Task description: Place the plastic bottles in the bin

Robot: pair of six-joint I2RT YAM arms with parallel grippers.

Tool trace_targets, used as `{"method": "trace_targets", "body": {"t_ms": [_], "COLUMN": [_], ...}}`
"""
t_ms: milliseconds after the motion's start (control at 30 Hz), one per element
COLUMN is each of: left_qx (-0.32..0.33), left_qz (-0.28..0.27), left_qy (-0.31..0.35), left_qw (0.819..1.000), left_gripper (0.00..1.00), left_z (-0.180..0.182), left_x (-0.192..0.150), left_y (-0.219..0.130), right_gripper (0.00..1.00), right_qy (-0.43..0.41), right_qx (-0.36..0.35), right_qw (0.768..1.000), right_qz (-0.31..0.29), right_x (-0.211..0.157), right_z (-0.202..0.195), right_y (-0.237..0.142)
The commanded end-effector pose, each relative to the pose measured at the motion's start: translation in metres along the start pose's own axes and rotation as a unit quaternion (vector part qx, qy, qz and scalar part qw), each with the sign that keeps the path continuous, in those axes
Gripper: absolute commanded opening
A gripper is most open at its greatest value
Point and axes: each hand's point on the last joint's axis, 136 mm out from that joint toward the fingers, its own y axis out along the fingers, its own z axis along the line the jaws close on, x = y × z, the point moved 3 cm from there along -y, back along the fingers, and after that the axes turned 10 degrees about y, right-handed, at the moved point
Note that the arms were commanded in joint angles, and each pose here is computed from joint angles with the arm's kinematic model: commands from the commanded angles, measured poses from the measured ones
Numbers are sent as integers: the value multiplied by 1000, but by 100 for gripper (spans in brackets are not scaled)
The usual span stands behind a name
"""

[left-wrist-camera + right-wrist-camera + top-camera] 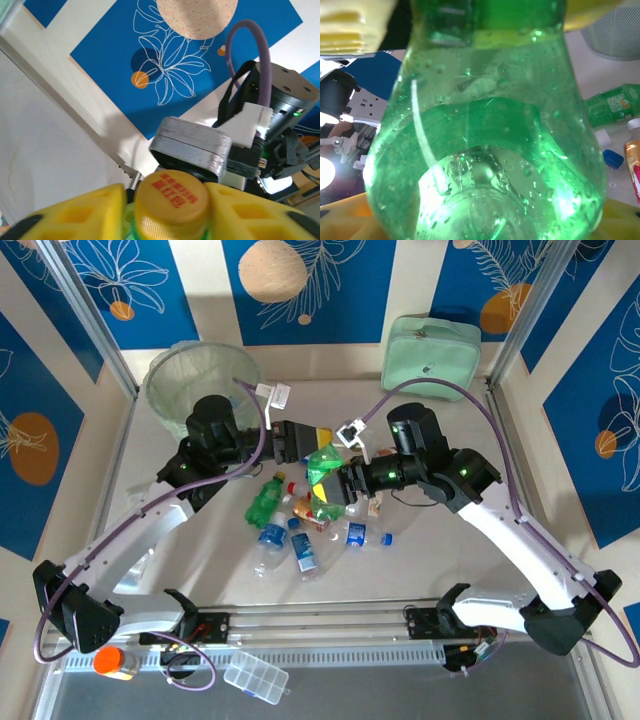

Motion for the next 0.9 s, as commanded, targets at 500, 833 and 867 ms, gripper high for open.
{"method": "trace_targets", "body": {"t_ms": [500,833,867], "left_qx": [15,35,40], "left_qz": [-13,-32,-33], "left_qy": [24,13,10], "left_qw": [1000,999,999], "left_gripper": [11,7,6], "left_z": [3,16,19], "left_x": [9,18,18], "left_y": [-5,-11,-13], "right_gripper": [78,99,99], "right_qy": [5,15,16], "right_qx": [16,-4,-7], "right_qw": [1000,1000,1000], "right_qz": [14,-3,-4], "right_x": [-1,3,3], "right_z": [0,-10,-11], "right_y": [2,-6,-7]}}
